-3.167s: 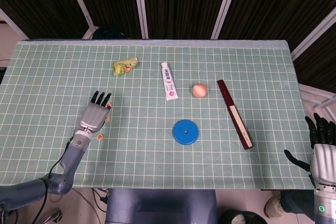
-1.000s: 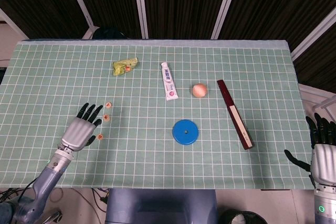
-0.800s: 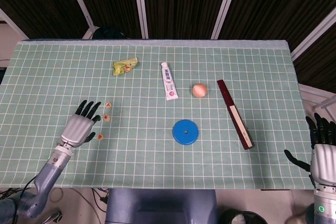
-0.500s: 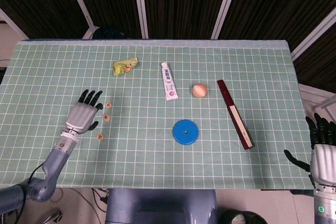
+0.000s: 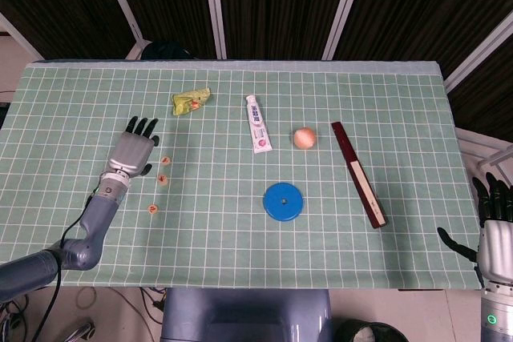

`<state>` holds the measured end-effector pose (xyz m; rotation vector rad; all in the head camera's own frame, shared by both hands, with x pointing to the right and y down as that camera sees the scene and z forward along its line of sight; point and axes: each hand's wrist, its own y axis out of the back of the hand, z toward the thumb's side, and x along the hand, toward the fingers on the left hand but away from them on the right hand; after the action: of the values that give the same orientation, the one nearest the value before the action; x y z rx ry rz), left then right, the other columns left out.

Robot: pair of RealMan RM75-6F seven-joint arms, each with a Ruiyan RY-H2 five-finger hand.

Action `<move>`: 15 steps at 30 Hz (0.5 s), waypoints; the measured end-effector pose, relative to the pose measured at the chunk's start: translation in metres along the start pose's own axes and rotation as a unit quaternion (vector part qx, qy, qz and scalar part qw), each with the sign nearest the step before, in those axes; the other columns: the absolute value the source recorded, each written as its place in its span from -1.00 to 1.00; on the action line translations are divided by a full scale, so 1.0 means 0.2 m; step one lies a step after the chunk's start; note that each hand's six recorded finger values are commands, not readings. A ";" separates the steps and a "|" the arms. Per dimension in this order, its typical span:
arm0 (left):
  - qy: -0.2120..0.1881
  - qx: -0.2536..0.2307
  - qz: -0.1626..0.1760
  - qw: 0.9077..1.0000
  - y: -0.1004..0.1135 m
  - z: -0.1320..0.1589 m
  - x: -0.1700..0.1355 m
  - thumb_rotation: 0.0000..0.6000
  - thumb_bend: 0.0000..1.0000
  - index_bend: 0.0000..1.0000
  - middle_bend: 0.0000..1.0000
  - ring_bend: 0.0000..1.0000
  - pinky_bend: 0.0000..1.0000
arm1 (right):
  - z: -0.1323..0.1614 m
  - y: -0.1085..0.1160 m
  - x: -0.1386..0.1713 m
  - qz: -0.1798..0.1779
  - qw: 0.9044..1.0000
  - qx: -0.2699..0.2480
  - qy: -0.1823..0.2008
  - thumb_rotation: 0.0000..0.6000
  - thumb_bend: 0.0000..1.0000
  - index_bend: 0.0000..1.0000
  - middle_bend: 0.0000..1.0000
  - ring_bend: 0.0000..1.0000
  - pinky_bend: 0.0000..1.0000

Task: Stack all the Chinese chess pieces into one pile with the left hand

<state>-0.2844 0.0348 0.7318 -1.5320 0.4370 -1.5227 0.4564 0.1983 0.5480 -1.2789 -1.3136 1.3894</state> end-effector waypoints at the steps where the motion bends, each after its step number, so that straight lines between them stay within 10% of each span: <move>1: 0.000 0.000 -0.001 1.000 -0.01 0.00 0.01 1.00 -0.55 -0.24 -1.00 -1.00 -1.00 | 0.00 0.00 0.00 -0.001 1.000 0.001 -0.001 1.00 -0.53 -0.81 -0.97 -1.00 -1.00; 15: -0.002 0.008 -0.016 1.000 -0.11 0.06 0.13 1.00 -0.54 -0.20 -1.00 -1.00 -1.00 | -0.01 0.00 0.00 -0.005 1.000 0.001 -0.010 1.00 -0.54 -0.81 -0.97 -1.00 -1.00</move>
<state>-0.2757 0.0308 0.7677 -1.5373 0.3989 -1.5441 0.4586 0.1978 0.5481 -1.2595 -1.3302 1.3987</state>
